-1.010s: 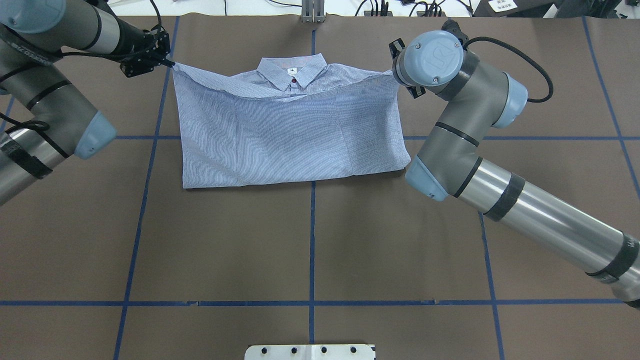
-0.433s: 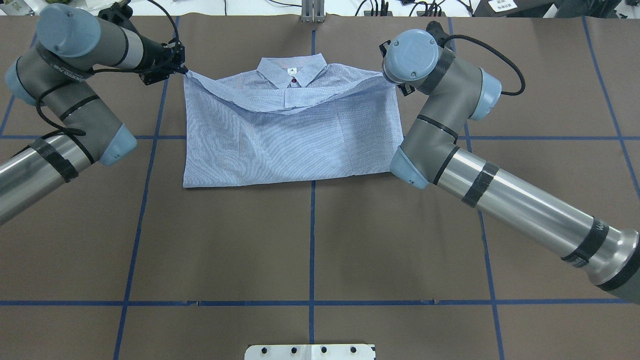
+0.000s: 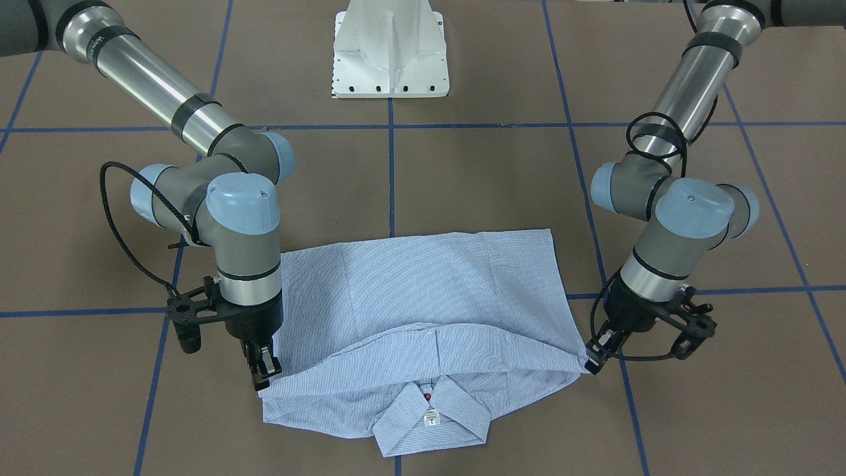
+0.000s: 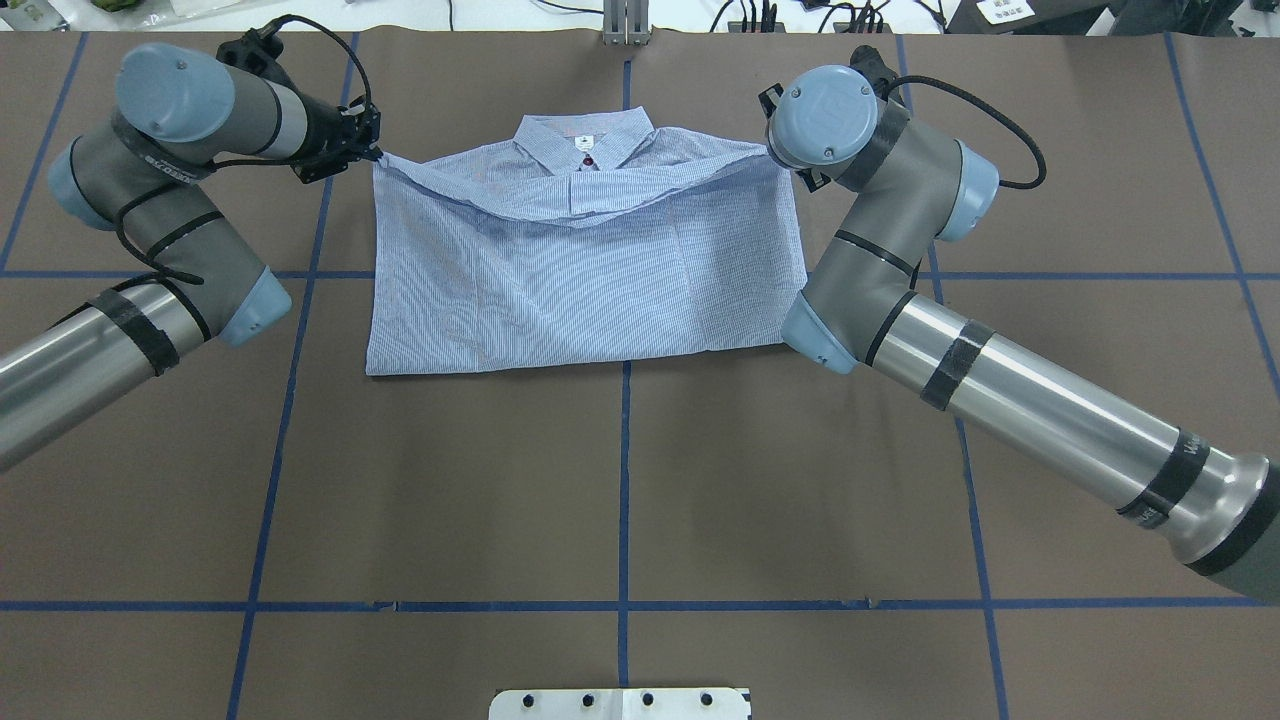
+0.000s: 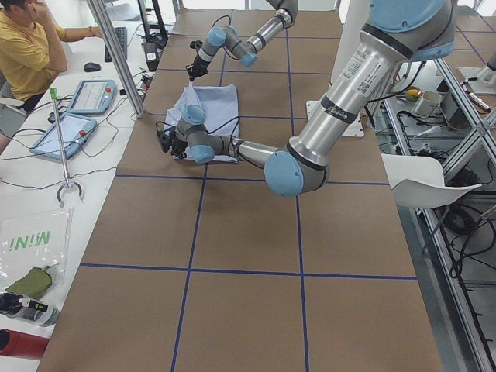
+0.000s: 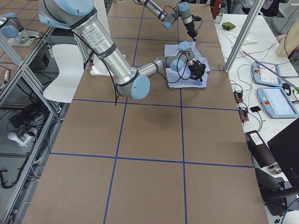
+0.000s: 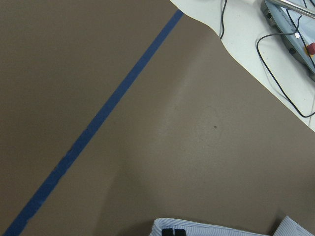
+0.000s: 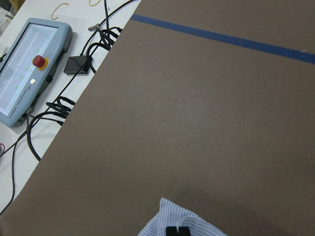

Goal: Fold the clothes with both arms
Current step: 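Lay the hem over the collar and open both grippers, then move the right gripper to the folded shirt's corner nearest it and grasp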

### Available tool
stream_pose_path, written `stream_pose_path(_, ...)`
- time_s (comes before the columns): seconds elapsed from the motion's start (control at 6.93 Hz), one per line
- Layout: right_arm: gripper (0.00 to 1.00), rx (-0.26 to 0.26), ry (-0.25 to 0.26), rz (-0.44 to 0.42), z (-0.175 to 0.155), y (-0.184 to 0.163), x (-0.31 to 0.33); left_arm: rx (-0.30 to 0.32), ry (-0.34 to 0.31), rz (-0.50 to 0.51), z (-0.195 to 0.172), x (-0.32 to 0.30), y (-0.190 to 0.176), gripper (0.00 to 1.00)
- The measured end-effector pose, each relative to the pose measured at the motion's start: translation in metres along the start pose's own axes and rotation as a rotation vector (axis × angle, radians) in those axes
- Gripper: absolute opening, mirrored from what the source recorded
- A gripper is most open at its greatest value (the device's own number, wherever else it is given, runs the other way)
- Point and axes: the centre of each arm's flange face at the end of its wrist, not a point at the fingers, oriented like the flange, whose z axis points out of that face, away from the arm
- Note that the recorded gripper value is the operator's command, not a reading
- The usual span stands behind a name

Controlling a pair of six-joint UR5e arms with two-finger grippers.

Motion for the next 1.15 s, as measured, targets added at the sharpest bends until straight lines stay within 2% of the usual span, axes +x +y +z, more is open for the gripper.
stream_pose_path(0.14, 0.39, -0.001, -0.005, 0.001, 0.001, -0.003, -0.001, 0.006, -0.005, 0.015, 0.005, -0.007, -0.001, 0.74)
stream_pose_path(0.29, 0.55, -0.002, -0.008, 0.003, 0.001, -0.004, -0.002, 0.009, -0.008, 0.031, 0.007, -0.011, -0.002, 0.76)
stream_pose_path(0.58, 0.65, -0.014, -0.027, 0.010, -0.007, -0.004, -0.008, 0.011, -0.004, 0.078, 0.005, -0.010, -0.004, 0.76)
stream_pose_path(0.87, 0.67, -0.067, -0.059, 0.023, -0.032, -0.006, -0.005, 0.007, 0.012, 0.095, -0.005, -0.005, -0.003, 0.76)
stream_pose_path(1.15, 0.69, -0.150, -0.050, 0.009, -0.058, 0.007, 0.059, 0.007, 0.031, 0.102, -0.021, -0.014, -0.001, 0.76)
